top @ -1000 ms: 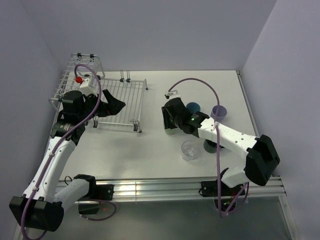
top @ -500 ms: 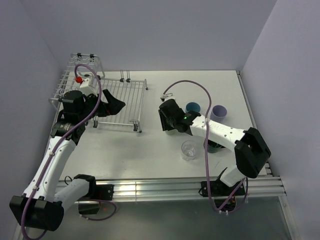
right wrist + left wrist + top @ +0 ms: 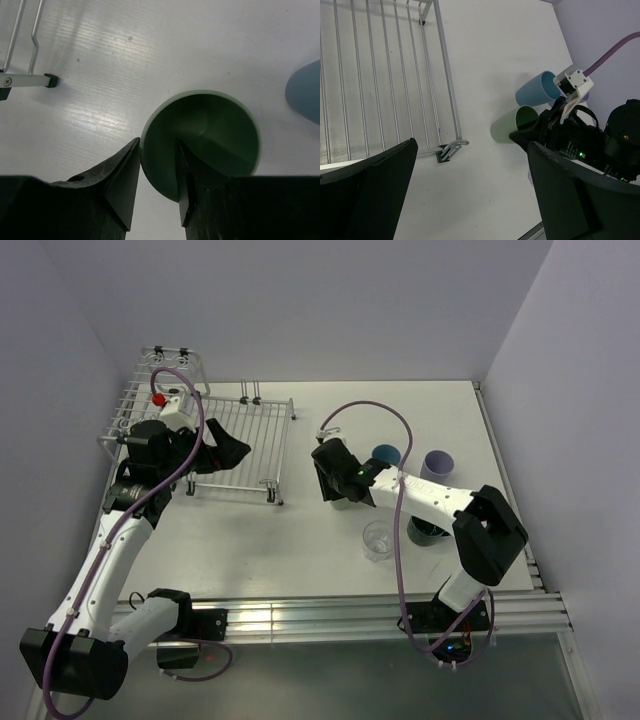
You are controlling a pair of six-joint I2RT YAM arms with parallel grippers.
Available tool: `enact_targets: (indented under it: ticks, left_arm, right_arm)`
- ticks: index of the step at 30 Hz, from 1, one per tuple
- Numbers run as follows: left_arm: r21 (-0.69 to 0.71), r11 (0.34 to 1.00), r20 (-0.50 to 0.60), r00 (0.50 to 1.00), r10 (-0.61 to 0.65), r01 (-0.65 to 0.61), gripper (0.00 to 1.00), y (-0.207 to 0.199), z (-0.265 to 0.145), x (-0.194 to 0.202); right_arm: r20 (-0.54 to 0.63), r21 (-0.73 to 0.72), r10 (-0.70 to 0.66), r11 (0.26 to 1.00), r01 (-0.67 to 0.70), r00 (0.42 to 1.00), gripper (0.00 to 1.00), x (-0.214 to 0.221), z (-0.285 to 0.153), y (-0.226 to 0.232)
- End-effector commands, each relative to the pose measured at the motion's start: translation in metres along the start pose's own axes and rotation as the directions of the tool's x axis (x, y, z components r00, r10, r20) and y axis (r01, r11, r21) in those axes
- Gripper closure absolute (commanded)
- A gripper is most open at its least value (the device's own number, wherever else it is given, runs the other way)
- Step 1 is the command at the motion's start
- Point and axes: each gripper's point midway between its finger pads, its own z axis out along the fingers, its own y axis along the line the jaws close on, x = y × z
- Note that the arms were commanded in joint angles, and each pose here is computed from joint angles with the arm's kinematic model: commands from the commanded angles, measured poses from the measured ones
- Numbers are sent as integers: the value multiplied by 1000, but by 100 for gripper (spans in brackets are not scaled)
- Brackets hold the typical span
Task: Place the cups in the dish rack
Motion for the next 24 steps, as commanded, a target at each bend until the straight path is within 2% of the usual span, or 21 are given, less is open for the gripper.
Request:
enact_targets:
  ticks: [1, 8, 10, 11, 12, 15, 20, 24]
  left_arm:
    - [17, 999, 42, 998, 41, -41, 1, -10, -4, -18]
    - [10, 999, 41, 998, 38, -38, 1, -9, -3, -17]
    - [8, 999, 37, 999, 36, -36, 1, -8, -3, -17]
    - [6, 999, 36, 999, 35, -36, 1, -8, -2, -17]
    - [3, 999, 33, 999, 35, -35, 1, -7, -2, -16]
    - [-5, 999, 38, 999, 36, -36, 1, -6, -2, -18]
    - [-11, 1000, 46, 999, 29, -28, 1, -6, -1, -20]
    - [18, 1000, 48, 999, 7, -7, 2, -15, 1, -29]
  right_arm:
    - [47, 18, -8, 1000, 7, 999, 59, -19, -1, 2]
    - [32, 30, -20, 999, 19, 999, 66, -15, 4, 2]
    - [28, 31, -22, 999, 22, 999, 71, -15, 6, 2]
    - [25, 33, -22, 999, 21, 999, 74, -14, 6, 2]
    - [20, 29, -23, 999, 23, 1000, 84, -14, 7, 3]
    - [9, 13, -30, 999, 30, 1000, 100, -17, 5, 7]
    - [31, 7, -33, 999, 33, 999, 100, -36, -11, 7]
    - [121, -54, 8, 999, -2, 993, 100, -80, -47, 13]
